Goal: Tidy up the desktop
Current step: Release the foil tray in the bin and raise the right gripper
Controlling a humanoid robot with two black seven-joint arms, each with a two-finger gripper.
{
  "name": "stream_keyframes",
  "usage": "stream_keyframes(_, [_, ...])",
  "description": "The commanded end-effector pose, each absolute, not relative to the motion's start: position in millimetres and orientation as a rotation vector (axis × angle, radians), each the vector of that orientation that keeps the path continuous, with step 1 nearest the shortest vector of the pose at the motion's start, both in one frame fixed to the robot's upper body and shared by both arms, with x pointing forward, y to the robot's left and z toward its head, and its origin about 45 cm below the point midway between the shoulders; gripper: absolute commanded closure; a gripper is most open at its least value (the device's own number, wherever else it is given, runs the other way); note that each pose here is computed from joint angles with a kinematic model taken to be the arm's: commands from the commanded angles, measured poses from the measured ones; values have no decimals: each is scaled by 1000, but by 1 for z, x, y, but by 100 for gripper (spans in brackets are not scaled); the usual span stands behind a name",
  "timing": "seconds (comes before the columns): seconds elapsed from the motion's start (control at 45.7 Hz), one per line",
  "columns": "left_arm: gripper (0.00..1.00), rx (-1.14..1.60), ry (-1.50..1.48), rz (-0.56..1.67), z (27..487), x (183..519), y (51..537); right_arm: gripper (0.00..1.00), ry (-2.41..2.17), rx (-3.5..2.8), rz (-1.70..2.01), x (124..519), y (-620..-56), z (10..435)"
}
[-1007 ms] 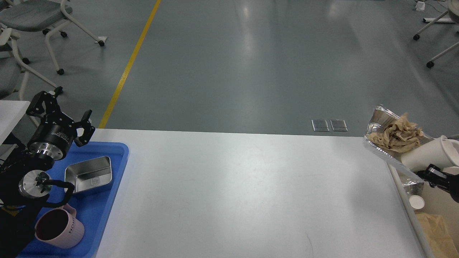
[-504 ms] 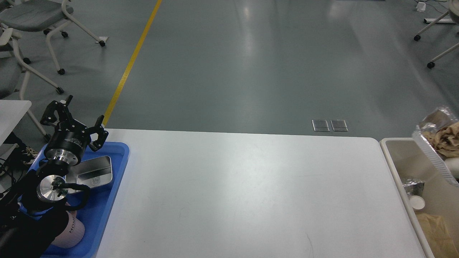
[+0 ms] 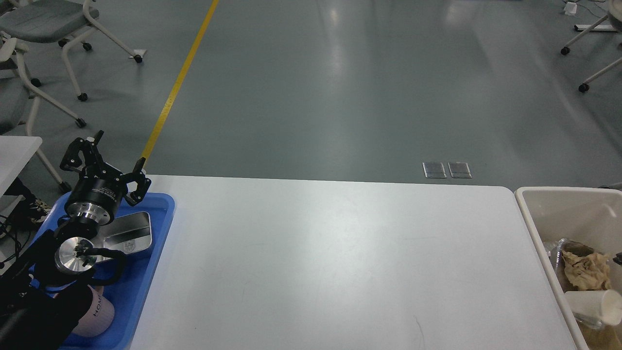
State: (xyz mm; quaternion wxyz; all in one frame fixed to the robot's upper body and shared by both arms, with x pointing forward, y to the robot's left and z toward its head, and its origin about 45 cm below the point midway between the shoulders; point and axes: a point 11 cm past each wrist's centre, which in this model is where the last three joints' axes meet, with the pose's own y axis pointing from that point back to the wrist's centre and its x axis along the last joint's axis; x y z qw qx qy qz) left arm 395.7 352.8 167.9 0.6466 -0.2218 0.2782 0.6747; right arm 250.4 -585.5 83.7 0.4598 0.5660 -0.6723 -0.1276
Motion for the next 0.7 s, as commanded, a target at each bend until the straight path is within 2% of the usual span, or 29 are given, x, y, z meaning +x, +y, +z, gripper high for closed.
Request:
stream_keyframes(0.0, [4,-506,619,1540,172,398,356,0,-1669,1421,-306,260,-575,81])
stream_keyframes(0.263, [4,-468,618,1508,167,395,350,0,-1748,1572,-290,318,-516,80])
stream_keyframes(0.35, [4,-454,592,1516,172,394,362,0,-1814,1642,-291,343,-495,89])
stream_keyframes(0.482, [4,-411,525,1547,184,391,394,0,-2014,1758,-353,382,-466,112])
stream_keyframes(0.679, [4,-404,524,1556,183,389,398,0,-2263,2045,-472,434,-433,177])
